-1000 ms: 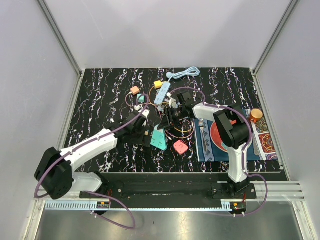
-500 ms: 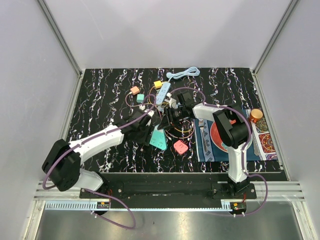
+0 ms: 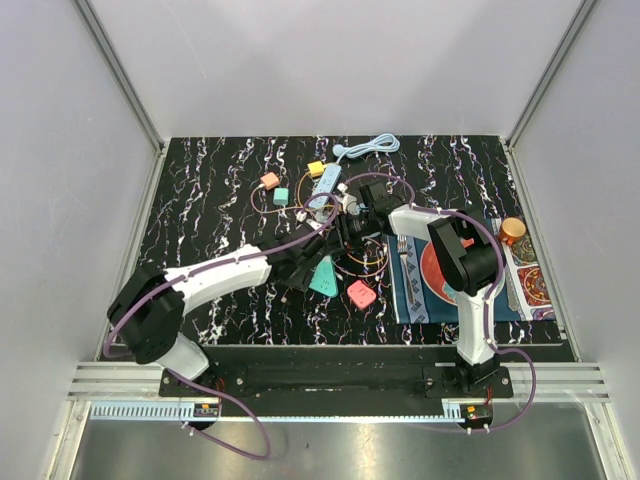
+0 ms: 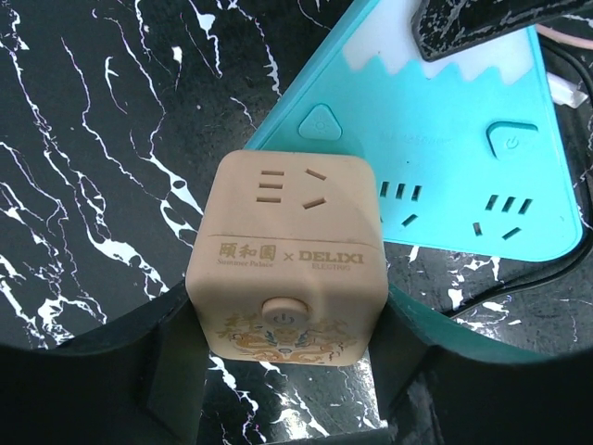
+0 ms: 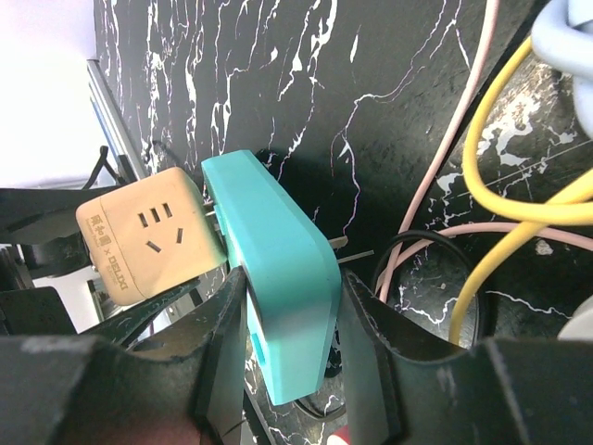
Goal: Insert the plug
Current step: Press the plug into the socket.
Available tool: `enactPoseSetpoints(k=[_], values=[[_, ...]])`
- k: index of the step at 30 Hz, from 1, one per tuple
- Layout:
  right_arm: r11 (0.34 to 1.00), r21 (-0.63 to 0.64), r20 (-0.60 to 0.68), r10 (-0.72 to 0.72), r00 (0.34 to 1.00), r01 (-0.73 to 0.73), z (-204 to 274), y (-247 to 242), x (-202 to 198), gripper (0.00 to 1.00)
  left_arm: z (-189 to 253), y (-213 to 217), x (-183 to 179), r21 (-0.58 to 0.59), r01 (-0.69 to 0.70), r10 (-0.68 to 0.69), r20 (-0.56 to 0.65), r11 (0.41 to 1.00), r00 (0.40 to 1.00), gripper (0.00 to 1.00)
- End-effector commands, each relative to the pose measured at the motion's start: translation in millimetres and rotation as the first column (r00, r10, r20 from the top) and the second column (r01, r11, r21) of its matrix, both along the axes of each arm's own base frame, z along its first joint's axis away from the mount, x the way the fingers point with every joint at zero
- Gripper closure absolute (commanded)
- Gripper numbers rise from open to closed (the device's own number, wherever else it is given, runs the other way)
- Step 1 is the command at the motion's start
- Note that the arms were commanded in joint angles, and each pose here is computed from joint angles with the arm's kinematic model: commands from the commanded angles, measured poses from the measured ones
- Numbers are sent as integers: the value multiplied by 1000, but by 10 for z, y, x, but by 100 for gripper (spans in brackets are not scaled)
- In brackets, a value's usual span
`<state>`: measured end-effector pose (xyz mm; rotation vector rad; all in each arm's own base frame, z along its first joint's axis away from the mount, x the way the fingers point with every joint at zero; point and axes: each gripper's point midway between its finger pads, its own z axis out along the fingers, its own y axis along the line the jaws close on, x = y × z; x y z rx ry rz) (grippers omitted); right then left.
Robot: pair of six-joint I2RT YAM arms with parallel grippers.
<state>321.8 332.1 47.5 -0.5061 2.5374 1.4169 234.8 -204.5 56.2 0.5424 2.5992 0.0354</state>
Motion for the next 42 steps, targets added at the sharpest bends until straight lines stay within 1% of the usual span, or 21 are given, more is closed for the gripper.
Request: enactPoseSetpoints(k=[1, 3, 4, 5, 8, 10, 12, 16, 21, 25, 29, 32, 34, 36, 37, 39, 40, 41, 42], values=[[998, -66, -2, 17, 1000, -17, -237, 48, -104, 100, -592, -205, -328, -2, 31, -31, -219, 1000, 975, 100], [998, -67, -2, 21, 1000, -21, -249, 57, -114, 100, -543, -199, -319, 11, 39, -35, -229, 999, 973, 100], [997, -68, -6, 20, 1000, -21, -254, 54, -121, 100, -455, -266, -256, -8, 38, -39, -216, 999, 976, 100], [997, -68, -5, 25, 1000, -25, -255, 71, -131, 100, -420, -256, -246, -7, 42, -43, -223, 999, 974, 100], [997, -69, -11, 34, 999, -34, -277, 86, -166, 100, -302, -285, -110, -58, 26, -39, -233, 998, 972, 100], [997, -66, -11, 41, 999, -42, -269, 98, -179, 100, -273, -240, 12, -68, 0, -16, -235, 998, 972, 100], [997, -68, -12, 42, 999, -43, -267, 100, -186, 100, -297, -156, 73, -54, -16, 2, -250, 998, 968, 100], [996, -71, -15, 54, 998, -55, -283, 124, -222, 100, -369, -153, 182, -46, -28, 14, -273, 999, 962, 100], [995, -75, -16, 68, 998, -69, -290, 160, -258, 100, -444, -237, 151, -35, -16, 5, -298, 999, 954, 100], [994, -81, -9, 67, 998, -68, -276, 172, -258, 100, -683, -165, -11, 45, -10, 24, -330, 999, 944, 100], [994, -84, -9, 64, 998, -64, -277, 166, -259, 100, -870, -142, -141, 73, 13, 15, -369, 997, 929, 100], [994, -87, -1, 62, 998, -62, -271, 159, -256, 100, -836, -81, -79, 80, -2, 30, -351, 997, 936, 100], [994, -86, 7, 66, 998, -65, -253, 162, -258, 100, -663, -110, 29, 49, -18, 32, -298, 999, 954, 100], [994, -87, 11, 64, 998, -63, -241, 160, -254, 100, -440, -177, 131, 5, -24, 24, -238, 1000, 971, 95], [994, -88, 14, 61, 998, -59, -240, 156, -241, 100, -367, -199, 166, -9, -26, 24, -219, 1000, 975, 89], [994, -87, 17, 61, 998, -59, -227, 157, -239, 100, -159, -263, 253, -56, -30, 20, -170, 998, 985, 85], [994, -88, 16, 61, 998, -59, -229, 161, -243, 100, -106, -278, 268, -68, -30, 19, -159, 997, 987, 80], [994, -89, 16, 62, 998, -60, -228, 158, -248, 100, -42, -286, 300, -80, -35, 23, -143, 996, 989, 72], [994, -89, 19, 60, 998, -58, -229, 153, -238, 100, 62, -303, 335, -101, -35, 23, -118, 994, 993, 70]])
